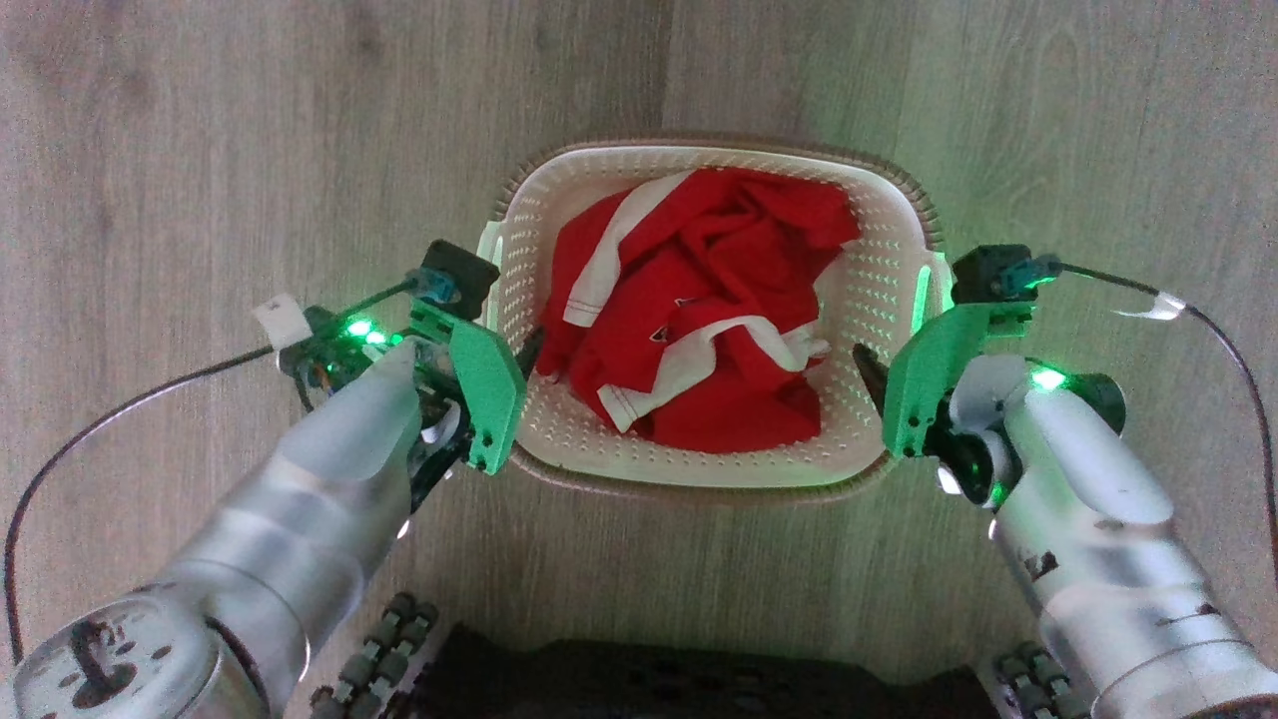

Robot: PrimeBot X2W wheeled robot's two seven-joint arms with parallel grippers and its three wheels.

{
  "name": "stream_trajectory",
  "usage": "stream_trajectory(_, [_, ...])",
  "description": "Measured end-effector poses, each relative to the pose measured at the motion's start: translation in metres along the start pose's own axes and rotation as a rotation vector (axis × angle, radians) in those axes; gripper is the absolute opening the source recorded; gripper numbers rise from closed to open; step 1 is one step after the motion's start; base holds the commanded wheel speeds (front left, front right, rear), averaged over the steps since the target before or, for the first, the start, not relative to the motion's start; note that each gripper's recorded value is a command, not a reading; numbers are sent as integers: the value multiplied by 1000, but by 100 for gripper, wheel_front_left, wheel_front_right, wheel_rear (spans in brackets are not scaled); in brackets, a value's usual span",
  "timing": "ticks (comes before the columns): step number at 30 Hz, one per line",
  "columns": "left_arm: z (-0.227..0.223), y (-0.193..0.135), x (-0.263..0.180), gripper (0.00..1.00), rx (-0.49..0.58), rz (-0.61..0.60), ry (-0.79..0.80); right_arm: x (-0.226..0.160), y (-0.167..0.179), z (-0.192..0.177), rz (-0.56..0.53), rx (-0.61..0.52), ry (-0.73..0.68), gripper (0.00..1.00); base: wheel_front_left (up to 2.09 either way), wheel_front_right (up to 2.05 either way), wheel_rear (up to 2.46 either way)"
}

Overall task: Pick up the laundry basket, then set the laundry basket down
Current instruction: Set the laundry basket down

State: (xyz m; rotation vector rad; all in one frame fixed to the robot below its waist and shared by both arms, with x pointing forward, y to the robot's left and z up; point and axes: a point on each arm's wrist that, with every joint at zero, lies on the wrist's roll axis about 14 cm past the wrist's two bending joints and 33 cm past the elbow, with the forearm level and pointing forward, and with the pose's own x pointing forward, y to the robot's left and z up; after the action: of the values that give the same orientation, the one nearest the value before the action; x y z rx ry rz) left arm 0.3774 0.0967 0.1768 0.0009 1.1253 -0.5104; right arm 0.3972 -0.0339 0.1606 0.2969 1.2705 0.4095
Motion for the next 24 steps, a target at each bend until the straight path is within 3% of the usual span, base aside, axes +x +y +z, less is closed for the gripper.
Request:
stream_trajectory(15, [8, 1, -9, 100, 6, 12, -11, -9, 6, 10, -2, -42, -22, 100, 0, 0, 0])
stream_trajectory(24, [4, 5, -9, 100, -12, 22, -10, 0, -5, 11, -59, -195, 41, 100, 0, 0, 0])
